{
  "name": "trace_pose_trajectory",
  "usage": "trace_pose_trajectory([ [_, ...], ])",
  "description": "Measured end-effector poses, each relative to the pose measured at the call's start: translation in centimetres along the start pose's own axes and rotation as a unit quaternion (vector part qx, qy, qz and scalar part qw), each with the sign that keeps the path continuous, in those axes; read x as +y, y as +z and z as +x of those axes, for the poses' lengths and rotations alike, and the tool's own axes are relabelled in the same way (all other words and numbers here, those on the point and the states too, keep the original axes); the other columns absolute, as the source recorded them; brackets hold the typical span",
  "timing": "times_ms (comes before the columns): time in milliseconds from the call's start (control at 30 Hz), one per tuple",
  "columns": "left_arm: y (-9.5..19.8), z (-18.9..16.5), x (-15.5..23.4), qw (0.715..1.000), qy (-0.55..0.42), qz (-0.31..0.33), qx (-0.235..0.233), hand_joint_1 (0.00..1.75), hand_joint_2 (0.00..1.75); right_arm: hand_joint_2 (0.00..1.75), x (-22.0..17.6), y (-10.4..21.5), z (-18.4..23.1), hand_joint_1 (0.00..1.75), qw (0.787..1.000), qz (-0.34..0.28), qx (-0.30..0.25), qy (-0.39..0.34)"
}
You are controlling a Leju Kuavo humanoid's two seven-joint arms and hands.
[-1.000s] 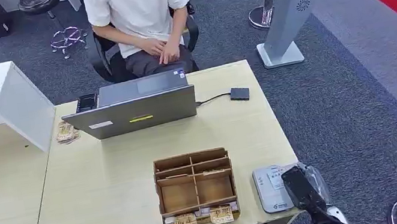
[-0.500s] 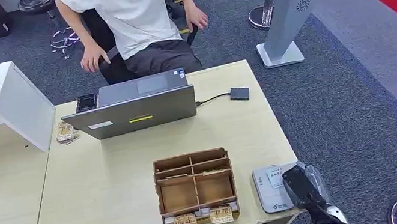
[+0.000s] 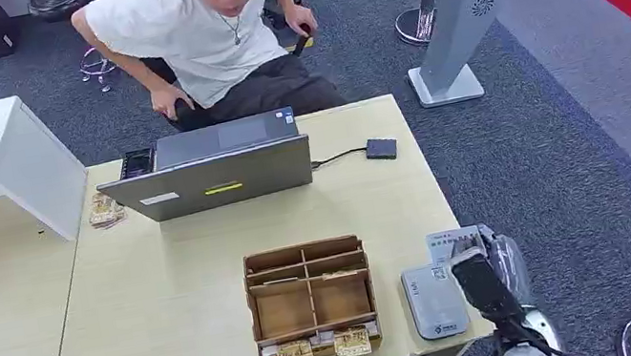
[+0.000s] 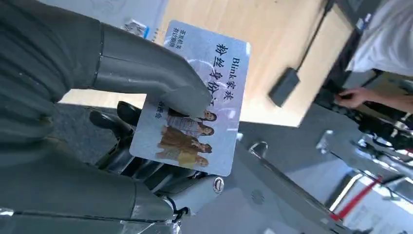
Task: Pass the card to the sensor for recognition and then transmit it.
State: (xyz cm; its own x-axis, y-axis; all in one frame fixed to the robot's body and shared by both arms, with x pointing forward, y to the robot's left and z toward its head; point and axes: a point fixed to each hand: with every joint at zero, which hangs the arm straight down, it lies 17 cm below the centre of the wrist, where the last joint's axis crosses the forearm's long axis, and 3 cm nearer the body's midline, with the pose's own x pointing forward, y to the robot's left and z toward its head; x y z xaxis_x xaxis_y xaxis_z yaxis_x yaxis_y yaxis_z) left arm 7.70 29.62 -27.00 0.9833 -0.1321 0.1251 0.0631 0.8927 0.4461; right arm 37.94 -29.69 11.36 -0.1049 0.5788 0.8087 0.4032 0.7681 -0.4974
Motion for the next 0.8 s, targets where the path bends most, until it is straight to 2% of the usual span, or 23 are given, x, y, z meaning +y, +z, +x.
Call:
trace_pose_trajectory([
  [500, 0.0, 0.2, 0.0, 1.000, -0.006, 0.000, -0.005, 0.00, 0.00, 1.75, -1.8, -1.9, 7.4, 1.75, 0.992, -0.051, -0.109, 0.035],
  [800, 0.0, 0.3, -0.1, 1.000, -0.019, -0.003, -0.009, 0.00, 0.00, 1.75, -1.3, -2.9, 13.0, 1.75, 0.970, -0.078, -0.205, 0.105],
])
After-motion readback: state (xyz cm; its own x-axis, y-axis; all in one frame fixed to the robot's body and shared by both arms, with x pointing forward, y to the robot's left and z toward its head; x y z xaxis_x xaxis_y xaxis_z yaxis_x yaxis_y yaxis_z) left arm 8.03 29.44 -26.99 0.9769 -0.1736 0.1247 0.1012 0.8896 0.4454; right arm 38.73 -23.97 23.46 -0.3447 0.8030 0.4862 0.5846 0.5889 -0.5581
